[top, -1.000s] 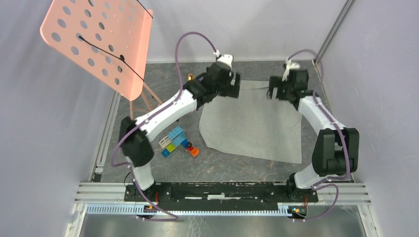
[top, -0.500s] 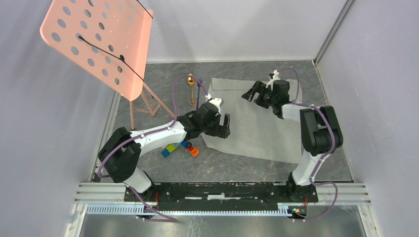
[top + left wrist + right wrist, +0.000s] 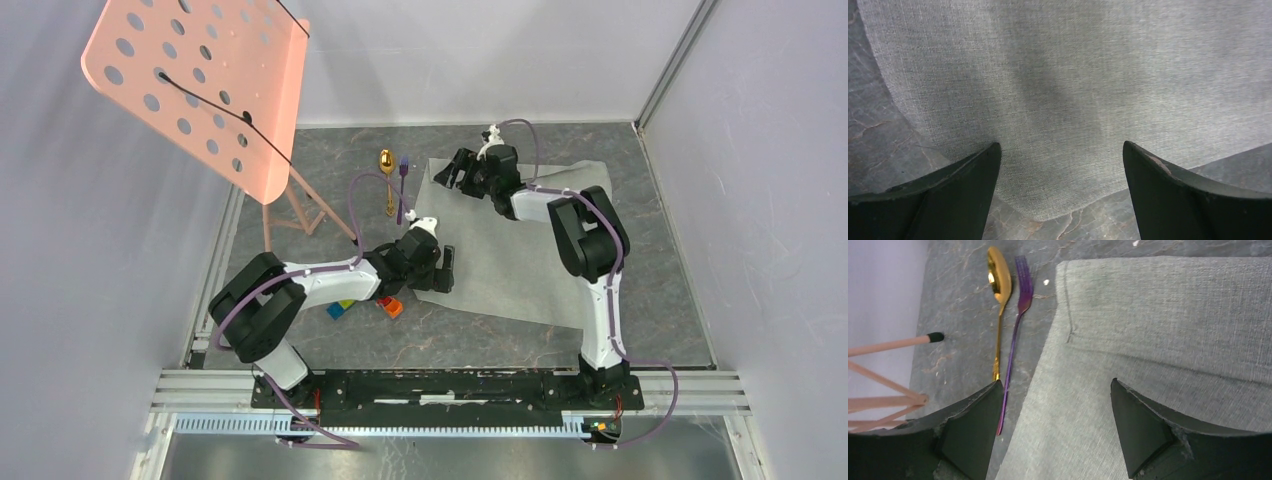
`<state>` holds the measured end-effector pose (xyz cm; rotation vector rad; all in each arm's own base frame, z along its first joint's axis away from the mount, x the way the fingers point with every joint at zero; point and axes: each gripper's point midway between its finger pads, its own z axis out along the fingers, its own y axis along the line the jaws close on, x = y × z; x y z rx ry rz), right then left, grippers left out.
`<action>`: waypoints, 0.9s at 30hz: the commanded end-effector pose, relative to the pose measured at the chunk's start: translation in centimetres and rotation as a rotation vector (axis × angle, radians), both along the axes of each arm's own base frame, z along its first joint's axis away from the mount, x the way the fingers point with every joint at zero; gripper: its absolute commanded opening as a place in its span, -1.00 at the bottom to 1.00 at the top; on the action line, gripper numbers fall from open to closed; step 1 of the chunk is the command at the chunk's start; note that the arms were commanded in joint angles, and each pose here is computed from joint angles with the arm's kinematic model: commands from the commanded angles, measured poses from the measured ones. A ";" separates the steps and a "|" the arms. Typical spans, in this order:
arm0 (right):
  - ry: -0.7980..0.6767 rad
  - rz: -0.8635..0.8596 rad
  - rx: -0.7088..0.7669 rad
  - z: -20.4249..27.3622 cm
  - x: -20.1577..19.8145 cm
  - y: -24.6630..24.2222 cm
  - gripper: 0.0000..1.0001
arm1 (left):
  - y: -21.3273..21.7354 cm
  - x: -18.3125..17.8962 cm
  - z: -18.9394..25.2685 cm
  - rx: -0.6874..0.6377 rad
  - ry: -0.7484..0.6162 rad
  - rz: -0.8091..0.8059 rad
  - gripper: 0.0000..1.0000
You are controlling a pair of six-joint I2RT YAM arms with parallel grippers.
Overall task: Fold the napkin into a case and place the utensils inside
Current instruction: Flatten out the crumpled napkin at the center of the board.
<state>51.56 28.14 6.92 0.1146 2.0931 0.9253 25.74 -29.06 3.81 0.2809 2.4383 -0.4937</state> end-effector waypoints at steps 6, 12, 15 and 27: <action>-0.027 -0.065 -0.011 -1.5 3.6 0.7 0.68 | 0.2 0.4 -1.8 -0.024 0.011 0.085 0.94; -0.072 -0.135 -0.068 -2.8 7.2 0.2 0.71 | 0.5 -0.1 -3.1 0.000 0.045 0.085 0.94; -0.120 -0.195 -0.082 -2.8 10.5 -0.7 0.72 | 0.9 -0.7 -3.9 0.011 0.063 0.085 0.93; -0.351 -0.335 -0.391 12.7 14.9 -11.2 0.91 | -1.2 -0.3 2.3 -0.057 0.003 -0.026 0.96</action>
